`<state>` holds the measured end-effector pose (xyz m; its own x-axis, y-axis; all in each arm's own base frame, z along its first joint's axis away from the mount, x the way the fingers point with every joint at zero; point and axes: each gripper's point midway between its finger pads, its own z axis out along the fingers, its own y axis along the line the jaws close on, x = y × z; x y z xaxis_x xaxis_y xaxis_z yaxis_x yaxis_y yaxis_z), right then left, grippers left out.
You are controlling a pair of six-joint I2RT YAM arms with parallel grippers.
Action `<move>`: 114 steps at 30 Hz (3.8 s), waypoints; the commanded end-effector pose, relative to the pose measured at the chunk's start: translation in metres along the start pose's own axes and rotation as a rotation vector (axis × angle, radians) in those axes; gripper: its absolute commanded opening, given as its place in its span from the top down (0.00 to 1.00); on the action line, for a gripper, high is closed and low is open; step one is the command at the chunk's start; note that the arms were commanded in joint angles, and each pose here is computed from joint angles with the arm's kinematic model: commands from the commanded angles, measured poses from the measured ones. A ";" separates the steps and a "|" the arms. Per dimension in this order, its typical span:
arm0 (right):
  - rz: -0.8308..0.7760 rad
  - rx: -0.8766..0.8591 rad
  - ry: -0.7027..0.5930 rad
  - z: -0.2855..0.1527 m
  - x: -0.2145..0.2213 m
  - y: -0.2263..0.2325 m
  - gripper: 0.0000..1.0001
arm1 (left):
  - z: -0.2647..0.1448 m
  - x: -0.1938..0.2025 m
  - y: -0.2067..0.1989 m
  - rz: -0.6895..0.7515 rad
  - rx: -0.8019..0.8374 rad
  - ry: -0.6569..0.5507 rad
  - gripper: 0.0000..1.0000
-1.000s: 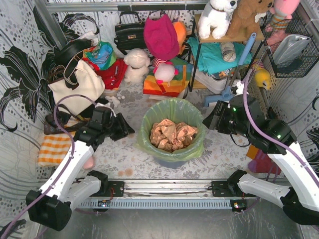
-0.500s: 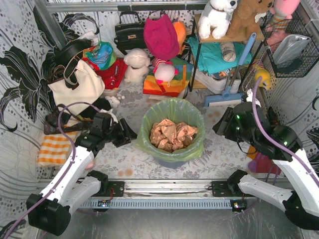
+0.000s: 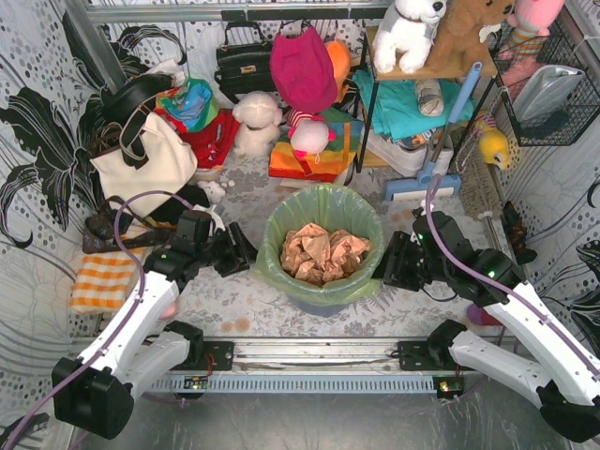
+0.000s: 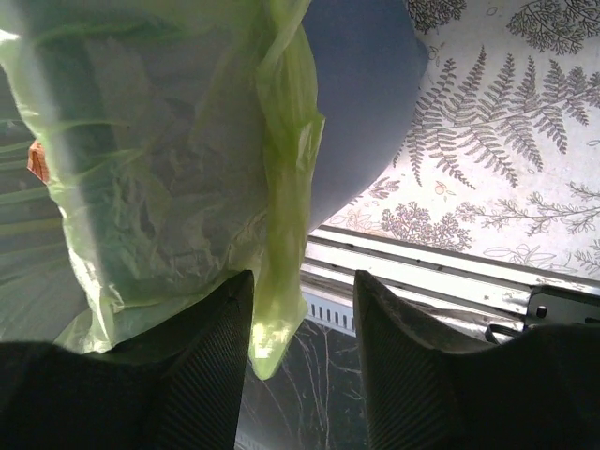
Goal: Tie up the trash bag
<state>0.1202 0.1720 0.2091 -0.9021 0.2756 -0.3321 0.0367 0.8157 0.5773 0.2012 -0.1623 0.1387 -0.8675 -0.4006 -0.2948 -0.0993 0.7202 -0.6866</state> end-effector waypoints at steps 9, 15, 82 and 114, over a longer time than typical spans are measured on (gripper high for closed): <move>0.011 0.135 -0.074 0.015 -0.012 -0.026 0.71 | -0.002 -0.008 -0.007 0.039 0.024 -0.025 0.33; 0.021 0.187 -0.077 0.021 -0.007 -0.044 0.76 | -0.001 -0.007 -0.006 0.033 0.021 -0.023 0.33; -0.157 0.134 -0.063 0.107 -0.118 -0.010 1.00 | -0.029 0.021 -0.024 -0.032 0.180 -0.066 0.29; -0.080 0.160 -0.014 0.111 -0.110 -0.013 1.00 | 0.006 0.031 -0.037 -0.061 0.344 -0.067 0.55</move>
<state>0.2671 0.1843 0.1507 -0.8948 0.1946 -0.4018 0.0189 0.9158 0.4013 0.1686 -0.1965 0.1336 -0.8526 -0.4701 -0.2281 -0.0502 0.5082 -0.8598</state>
